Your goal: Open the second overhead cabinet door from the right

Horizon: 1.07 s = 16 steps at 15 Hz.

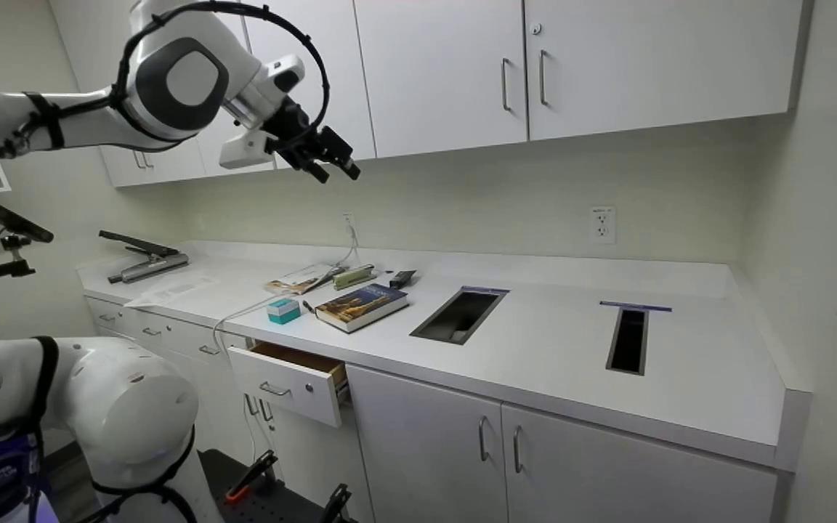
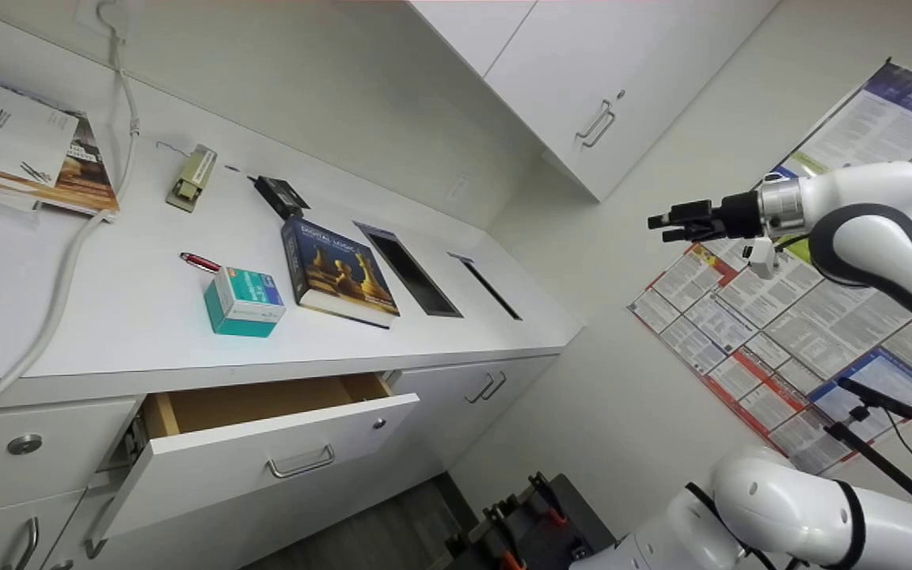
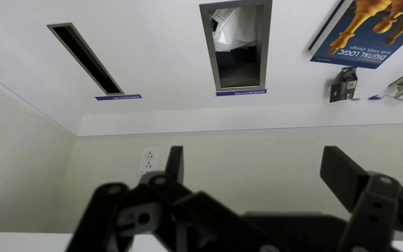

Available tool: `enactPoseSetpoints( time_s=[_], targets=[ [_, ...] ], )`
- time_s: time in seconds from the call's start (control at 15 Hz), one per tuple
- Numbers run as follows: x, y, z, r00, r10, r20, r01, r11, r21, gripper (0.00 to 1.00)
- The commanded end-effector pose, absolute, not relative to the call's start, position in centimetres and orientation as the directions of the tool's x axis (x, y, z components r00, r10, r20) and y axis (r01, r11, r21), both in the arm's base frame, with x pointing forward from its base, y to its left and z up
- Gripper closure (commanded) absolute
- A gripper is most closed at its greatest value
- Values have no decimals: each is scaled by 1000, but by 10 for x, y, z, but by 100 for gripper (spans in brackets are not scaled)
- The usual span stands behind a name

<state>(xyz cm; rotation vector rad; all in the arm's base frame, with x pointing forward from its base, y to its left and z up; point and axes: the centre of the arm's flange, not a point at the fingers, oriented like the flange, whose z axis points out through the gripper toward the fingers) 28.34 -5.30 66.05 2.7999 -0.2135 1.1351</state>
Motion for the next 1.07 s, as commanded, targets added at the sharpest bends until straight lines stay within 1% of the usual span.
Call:
enactPoseSetpoints(
  time_s=[0.0,0.13,0.2,0.33,0.67,0.87,1.0],
  targets=[
    [282,-54,661,708,-89,701,-173,-984,50,0],
    [283,-52,661,708,-86,700,-172,-984,52,0],
    [291,-56,661,667,-102,738,-235,-969,79,0],
    [304,-70,678,578,-144,803,-305,-951,49,0],
    [336,-123,735,347,-108,931,-397,-917,42,0],
    [357,-155,764,276,-54,960,-360,-932,51,0],
    [373,-178,779,270,-55,961,-303,-952,31,0]
  ],
)
